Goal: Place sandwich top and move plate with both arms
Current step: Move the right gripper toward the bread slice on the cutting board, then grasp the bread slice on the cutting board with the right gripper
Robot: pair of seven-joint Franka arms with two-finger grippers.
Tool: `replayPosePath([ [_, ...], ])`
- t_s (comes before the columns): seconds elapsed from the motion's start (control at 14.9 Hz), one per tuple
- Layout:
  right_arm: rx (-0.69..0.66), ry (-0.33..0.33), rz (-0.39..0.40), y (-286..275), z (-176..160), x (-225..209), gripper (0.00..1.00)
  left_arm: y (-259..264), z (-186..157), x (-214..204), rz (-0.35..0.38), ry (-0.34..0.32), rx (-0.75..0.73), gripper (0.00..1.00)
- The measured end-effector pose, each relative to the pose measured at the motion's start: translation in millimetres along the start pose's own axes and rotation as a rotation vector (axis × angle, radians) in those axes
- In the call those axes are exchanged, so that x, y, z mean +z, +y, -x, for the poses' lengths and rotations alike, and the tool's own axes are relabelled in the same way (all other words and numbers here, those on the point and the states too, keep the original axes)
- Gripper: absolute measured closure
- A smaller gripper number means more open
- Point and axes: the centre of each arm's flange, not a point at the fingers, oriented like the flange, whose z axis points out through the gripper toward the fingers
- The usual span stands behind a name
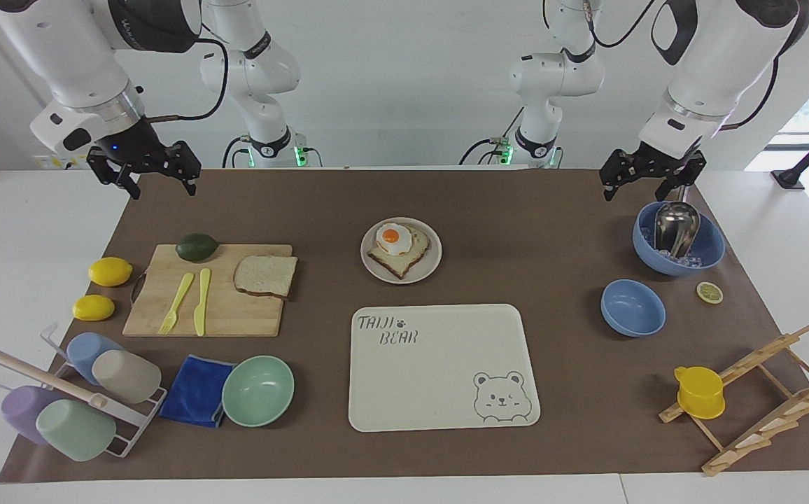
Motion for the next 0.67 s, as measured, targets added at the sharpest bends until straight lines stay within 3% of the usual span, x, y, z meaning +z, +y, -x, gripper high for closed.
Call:
replayPosePath([
  [0.13,0.04,-0.024,0.057,-26,-7,13,0.0,0,0,0,0.0,0.0,0.0,0.0],
  [0.27,0.081,-0.06,0.167,-77,-22,42,0.0,0,0,0,0.0,0.0,0.0,0.0],
  [0.47,0.143,-0.075,0.309,-179,-42,110,0.0,0,0,0,0.0,0.0,0.0,0.0],
  [0.67,0.17,-0.074,0.397,-226,-53,175,0.0,0,0,0,0.0,0.0,0.0,0.0],
])
